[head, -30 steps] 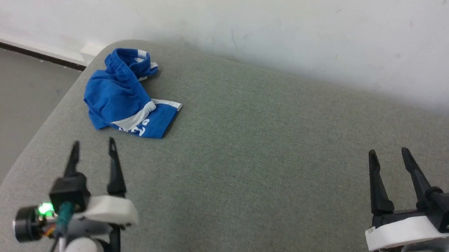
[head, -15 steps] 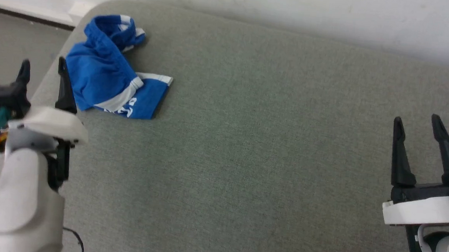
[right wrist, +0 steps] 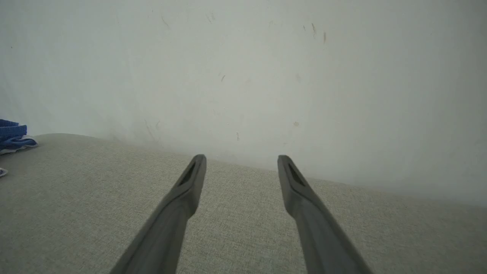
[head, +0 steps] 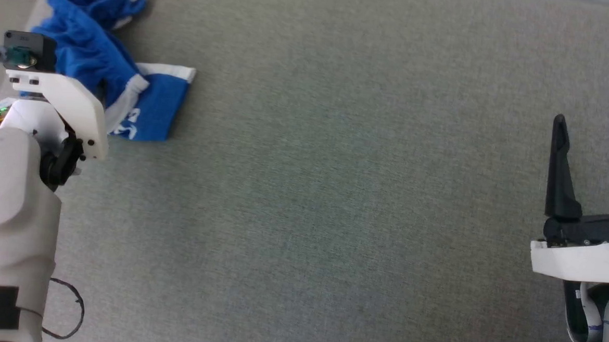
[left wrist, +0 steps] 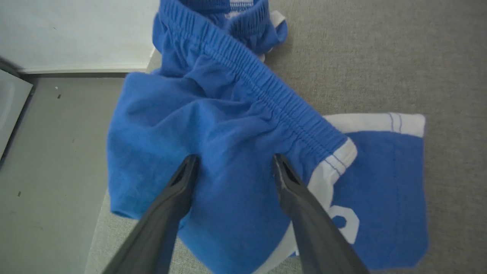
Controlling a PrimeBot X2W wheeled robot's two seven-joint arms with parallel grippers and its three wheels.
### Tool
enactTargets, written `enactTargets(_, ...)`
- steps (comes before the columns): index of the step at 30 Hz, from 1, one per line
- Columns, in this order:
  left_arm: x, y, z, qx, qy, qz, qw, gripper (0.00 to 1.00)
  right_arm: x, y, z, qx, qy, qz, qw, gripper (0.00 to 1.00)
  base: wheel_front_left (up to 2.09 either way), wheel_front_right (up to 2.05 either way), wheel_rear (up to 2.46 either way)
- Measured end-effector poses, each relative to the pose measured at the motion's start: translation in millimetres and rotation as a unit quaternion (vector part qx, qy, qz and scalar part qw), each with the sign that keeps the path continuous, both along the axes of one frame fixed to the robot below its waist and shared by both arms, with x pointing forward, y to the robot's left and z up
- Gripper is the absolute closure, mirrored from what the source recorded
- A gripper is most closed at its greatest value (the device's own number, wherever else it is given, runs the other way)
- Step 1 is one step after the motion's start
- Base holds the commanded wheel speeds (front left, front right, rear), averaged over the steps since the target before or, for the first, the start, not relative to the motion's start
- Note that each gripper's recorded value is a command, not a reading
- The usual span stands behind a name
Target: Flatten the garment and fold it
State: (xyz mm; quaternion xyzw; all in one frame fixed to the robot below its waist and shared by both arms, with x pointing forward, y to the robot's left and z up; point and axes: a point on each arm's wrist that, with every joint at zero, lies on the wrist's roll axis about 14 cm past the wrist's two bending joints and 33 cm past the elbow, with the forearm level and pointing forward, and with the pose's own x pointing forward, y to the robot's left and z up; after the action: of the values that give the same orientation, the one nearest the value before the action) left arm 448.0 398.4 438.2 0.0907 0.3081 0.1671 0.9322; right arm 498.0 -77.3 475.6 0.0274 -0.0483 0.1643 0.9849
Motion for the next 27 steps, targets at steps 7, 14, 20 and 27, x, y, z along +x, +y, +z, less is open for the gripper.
enactTargets(7, -2.1, -12.8, -55.1, -0.04, 0.156, -0.005, 0.987, 0.0, 7.1, -13.4, -21.7, -0.003, 0.014, -0.017, 1.0, 0.0, 0.0, 0.0, 0.0)
enactTargets(14, 6.5, -13.1, -56.8, -0.041, 0.197, -0.025, 0.979, 1.0, 10.3, -11.5, -33.6, 0.001, 0.021, -0.016, 1.0, 0.0, 0.0, 0.0, 0.0)
enactTargets(20, 20.0, 0.0, -10.7, 0.008, 0.136, -0.061, 0.989, 1.0, 7.4, -10.5, -10.5, 0.006, -0.007, -0.016, 1.0, 0.0, 0.0, 0.0, 0.0)
enactTargets(27, 64.0, -25.0, 107.9, 0.097, -0.011, -0.154, 0.983, 1.0, -6.9, -11.1, 22.1, 0.018, -0.037, -0.017, 0.999, 0.0, 0.0, 0.0, 0.0)
